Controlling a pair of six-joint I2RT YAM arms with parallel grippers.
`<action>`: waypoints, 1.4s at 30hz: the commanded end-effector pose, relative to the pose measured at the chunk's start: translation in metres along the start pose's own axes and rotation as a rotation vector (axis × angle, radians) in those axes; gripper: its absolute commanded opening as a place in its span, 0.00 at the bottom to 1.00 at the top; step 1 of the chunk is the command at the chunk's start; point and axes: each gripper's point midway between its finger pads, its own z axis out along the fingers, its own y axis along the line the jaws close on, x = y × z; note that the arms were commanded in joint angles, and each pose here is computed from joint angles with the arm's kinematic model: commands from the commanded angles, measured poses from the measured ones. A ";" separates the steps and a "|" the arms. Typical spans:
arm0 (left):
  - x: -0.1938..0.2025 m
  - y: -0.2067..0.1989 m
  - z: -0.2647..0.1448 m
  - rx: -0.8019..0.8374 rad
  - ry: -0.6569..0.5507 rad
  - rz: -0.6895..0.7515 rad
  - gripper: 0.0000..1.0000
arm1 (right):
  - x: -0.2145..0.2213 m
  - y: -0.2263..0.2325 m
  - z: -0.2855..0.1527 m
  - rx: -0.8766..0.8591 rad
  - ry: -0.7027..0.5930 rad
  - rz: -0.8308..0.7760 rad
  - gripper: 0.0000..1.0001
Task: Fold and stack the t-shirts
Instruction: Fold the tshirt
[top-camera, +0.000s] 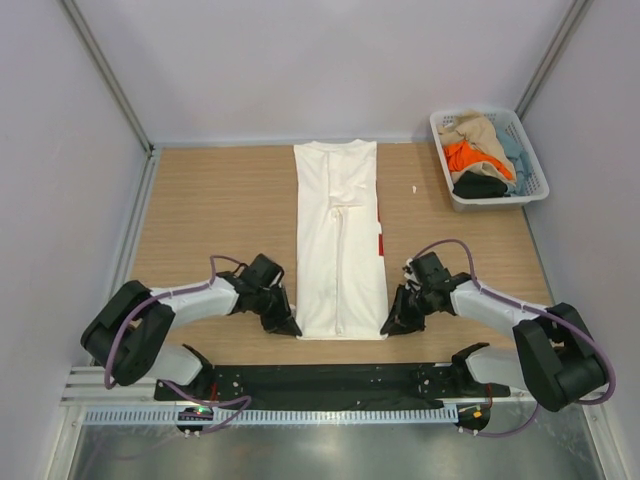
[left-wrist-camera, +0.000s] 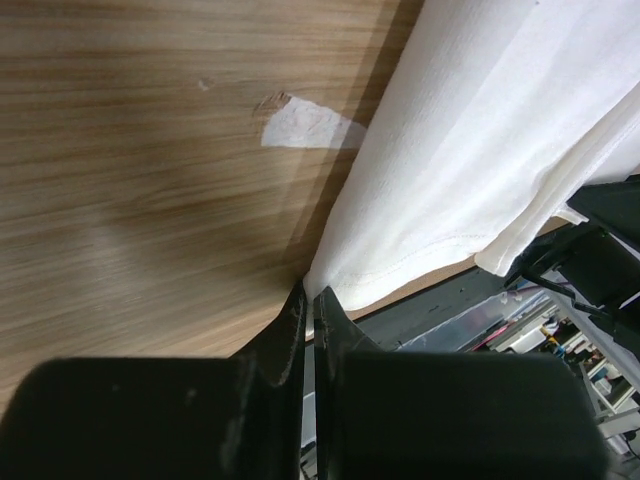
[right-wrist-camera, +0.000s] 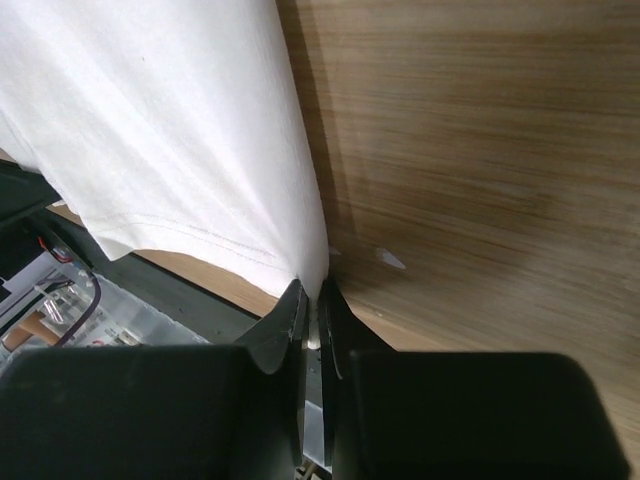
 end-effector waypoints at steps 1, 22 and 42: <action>0.003 0.027 0.000 -0.084 -0.032 0.019 0.00 | 0.015 -0.026 0.002 0.087 0.014 0.023 0.08; 0.015 -0.003 -0.026 0.041 -0.007 0.060 0.00 | 0.025 -0.002 -0.012 -0.034 0.007 0.037 0.01; -0.221 -0.131 -0.072 0.242 -0.238 0.007 0.00 | -0.242 0.097 -0.062 -0.019 -0.170 -0.073 0.01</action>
